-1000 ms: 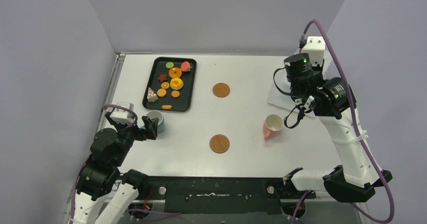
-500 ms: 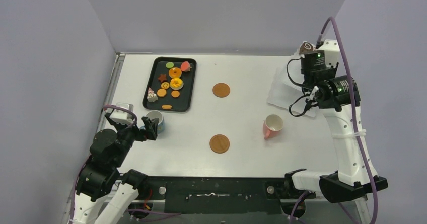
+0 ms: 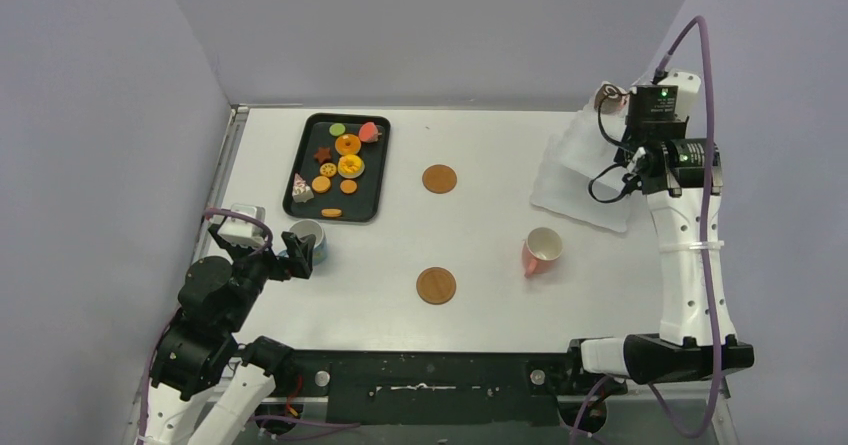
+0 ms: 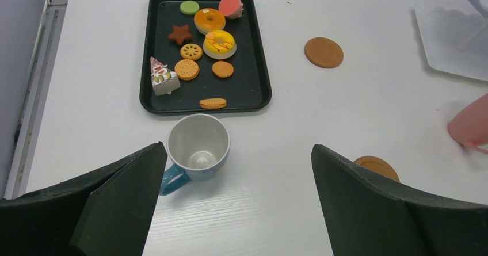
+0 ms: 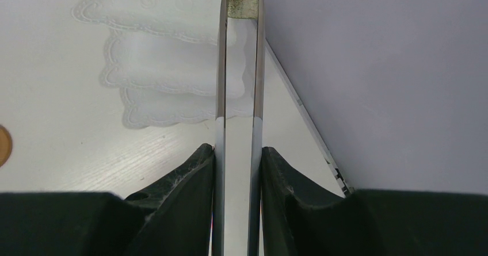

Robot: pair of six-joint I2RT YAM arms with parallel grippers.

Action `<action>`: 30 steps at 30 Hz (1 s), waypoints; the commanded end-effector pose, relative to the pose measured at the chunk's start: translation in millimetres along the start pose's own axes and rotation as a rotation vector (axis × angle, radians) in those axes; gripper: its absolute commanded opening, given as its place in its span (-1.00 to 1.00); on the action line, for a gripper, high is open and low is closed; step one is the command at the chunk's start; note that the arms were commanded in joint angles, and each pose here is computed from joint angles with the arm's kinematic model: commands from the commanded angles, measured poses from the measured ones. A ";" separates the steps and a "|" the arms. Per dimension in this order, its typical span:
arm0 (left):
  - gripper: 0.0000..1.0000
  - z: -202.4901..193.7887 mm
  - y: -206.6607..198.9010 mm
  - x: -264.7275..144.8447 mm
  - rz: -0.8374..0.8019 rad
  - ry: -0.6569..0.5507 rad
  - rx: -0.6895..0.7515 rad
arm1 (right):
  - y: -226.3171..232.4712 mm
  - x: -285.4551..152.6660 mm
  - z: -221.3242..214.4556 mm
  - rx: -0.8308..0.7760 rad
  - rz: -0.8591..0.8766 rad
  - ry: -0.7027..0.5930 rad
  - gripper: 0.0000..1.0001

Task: Serve the afternoon tea
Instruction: Place the desert on the desert table.

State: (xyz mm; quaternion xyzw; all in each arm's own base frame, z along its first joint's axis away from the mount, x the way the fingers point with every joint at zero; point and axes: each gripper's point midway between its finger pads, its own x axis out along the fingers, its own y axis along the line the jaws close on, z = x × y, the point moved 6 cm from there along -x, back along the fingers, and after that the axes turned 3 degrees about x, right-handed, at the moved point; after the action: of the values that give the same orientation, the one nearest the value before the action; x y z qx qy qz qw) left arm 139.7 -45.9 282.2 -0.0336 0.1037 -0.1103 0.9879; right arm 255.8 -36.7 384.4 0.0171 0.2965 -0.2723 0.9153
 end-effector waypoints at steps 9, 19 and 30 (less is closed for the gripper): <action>0.95 12.2 -3.0 2.8 -0.016 -0.054 -0.005 | 9.9 18.4 30.3 0.101 0.060 -0.063 -0.80; 0.95 12.0 -2.0 4.4 -0.006 -0.048 -0.001 | 11.3 22.0 38.6 0.111 0.040 -0.076 -0.79; 0.95 12.3 -2.1 5.8 -0.006 -0.045 -0.001 | 13.5 23.0 46.6 0.128 0.046 -0.105 -0.75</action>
State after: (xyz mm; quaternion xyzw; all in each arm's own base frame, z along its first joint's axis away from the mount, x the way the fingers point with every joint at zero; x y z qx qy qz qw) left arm 141.2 -46.5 281.1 -0.0323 0.1082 -0.1098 0.9875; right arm 293.7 -42.6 382.3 0.0496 0.2919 -0.2624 0.9184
